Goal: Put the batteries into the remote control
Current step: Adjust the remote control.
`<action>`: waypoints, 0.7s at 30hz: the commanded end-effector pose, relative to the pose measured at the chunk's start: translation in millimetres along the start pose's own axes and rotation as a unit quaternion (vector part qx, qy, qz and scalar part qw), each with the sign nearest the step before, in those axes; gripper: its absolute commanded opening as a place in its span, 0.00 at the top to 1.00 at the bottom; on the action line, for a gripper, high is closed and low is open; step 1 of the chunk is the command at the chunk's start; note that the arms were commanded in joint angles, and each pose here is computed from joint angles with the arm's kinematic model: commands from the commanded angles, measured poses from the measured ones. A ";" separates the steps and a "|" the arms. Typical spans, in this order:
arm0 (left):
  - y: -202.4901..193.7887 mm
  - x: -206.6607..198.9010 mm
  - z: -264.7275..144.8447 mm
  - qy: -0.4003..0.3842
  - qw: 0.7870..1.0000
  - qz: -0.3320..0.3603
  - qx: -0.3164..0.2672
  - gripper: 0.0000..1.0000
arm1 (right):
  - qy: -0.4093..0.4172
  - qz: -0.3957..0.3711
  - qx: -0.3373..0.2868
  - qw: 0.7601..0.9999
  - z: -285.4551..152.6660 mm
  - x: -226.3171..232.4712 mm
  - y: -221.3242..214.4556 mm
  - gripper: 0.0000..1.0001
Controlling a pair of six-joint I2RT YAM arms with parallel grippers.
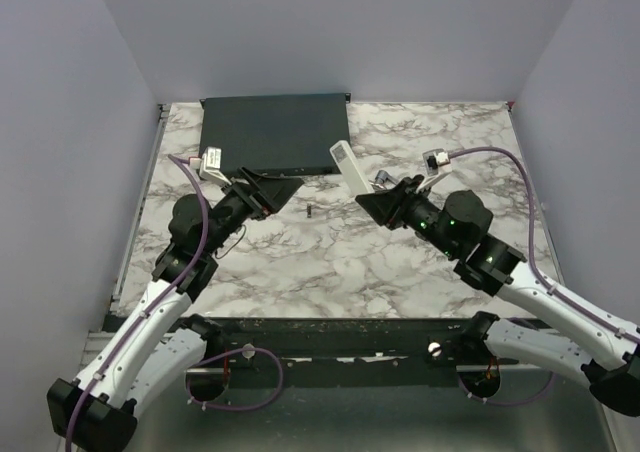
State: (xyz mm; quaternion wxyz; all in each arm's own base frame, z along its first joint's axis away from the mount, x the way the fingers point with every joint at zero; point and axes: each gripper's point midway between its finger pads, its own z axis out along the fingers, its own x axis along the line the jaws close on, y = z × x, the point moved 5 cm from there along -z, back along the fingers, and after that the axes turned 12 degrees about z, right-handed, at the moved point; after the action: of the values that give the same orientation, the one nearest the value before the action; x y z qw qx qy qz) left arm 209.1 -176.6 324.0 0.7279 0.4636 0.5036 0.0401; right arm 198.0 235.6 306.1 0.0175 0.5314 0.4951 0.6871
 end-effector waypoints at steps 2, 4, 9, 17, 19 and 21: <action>0.1 -27.6 -19.0 -0.143 0.988 0.050 0.033 0.01 | 0.122 -0.005 0.052 0.991 -25.0 40.2 15.0 0.99; -1.9 -34.6 -21.6 -0.177 0.982 0.048 0.037 0.01 | 0.158 -0.008 0.089 0.983 -27.7 49.6 8.6 0.99; -5.8 -45.4 -27.1 -0.238 0.969 0.041 0.044 0.01 | 0.178 0.008 0.132 0.975 -24.6 54.1 -2.2 0.99; -13.4 -38.8 -27.9 -0.245 0.968 0.041 0.041 0.06 | 0.236 0.018 0.167 0.957 -30.6 64.7 -11.8 0.99; -13.6 -38.3 -25.7 -0.247 0.967 0.038 0.042 0.08 | 0.242 0.023 0.185 0.952 -28.1 64.8 -16.8 0.99; -12.9 -38.3 -24.2 -0.249 0.967 0.036 0.039 0.12 | 0.242 0.030 0.202 0.948 -24.1 63.4 -22.7 0.99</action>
State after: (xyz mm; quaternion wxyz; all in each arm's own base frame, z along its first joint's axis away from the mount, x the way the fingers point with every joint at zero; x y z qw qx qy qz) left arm 169.4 -187.8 332.7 0.7968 0.5076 0.3208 -0.0665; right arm 149.0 257.4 338.5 -0.1820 0.3860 0.5829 0.6914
